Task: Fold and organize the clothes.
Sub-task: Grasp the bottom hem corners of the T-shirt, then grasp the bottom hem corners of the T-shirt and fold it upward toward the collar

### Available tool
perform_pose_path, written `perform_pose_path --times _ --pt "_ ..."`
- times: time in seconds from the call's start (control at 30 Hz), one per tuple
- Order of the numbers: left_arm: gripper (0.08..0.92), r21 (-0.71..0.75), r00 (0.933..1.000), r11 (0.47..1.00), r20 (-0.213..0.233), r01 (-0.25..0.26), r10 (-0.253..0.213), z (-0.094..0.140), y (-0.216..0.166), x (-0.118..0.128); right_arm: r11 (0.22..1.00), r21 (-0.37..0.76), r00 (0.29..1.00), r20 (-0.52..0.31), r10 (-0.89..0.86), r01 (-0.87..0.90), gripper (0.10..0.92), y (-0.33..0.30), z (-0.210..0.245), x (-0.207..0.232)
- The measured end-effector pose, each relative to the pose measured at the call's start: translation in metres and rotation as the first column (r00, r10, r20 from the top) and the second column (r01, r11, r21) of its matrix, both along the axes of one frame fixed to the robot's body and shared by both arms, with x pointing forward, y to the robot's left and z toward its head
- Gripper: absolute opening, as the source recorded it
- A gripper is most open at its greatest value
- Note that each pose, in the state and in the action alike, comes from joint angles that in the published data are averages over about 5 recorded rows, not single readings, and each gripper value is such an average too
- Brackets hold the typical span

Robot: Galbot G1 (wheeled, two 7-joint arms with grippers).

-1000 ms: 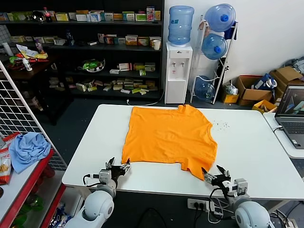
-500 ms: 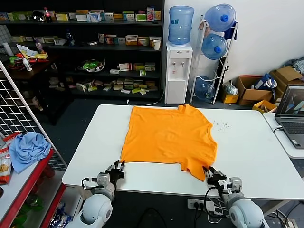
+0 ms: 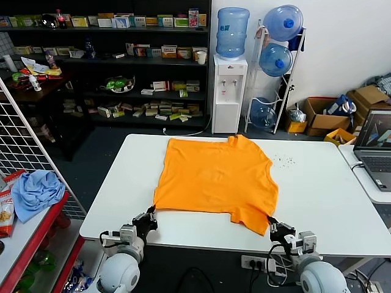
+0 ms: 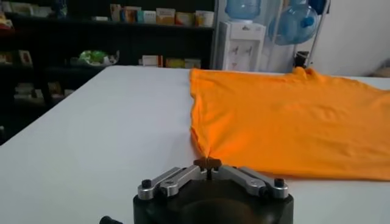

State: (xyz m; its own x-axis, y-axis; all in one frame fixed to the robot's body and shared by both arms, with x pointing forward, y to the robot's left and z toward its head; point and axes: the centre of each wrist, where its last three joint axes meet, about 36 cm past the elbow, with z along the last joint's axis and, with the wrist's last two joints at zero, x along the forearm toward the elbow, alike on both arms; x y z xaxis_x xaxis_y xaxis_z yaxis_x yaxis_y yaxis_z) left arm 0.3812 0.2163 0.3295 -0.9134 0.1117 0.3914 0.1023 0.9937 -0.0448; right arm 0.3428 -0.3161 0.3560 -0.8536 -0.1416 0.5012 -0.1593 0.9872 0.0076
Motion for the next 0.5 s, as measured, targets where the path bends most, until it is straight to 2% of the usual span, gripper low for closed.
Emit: perform_pose_path --times 0.5 --pt "0.090 0.017 0.9998 1.000 0.017 0.011 -0.011 0.022 0.019 -0.048 0.991 -0.126 0.998 0.011 0.054 -0.053 0.124 0.010 0.026 -0.053"
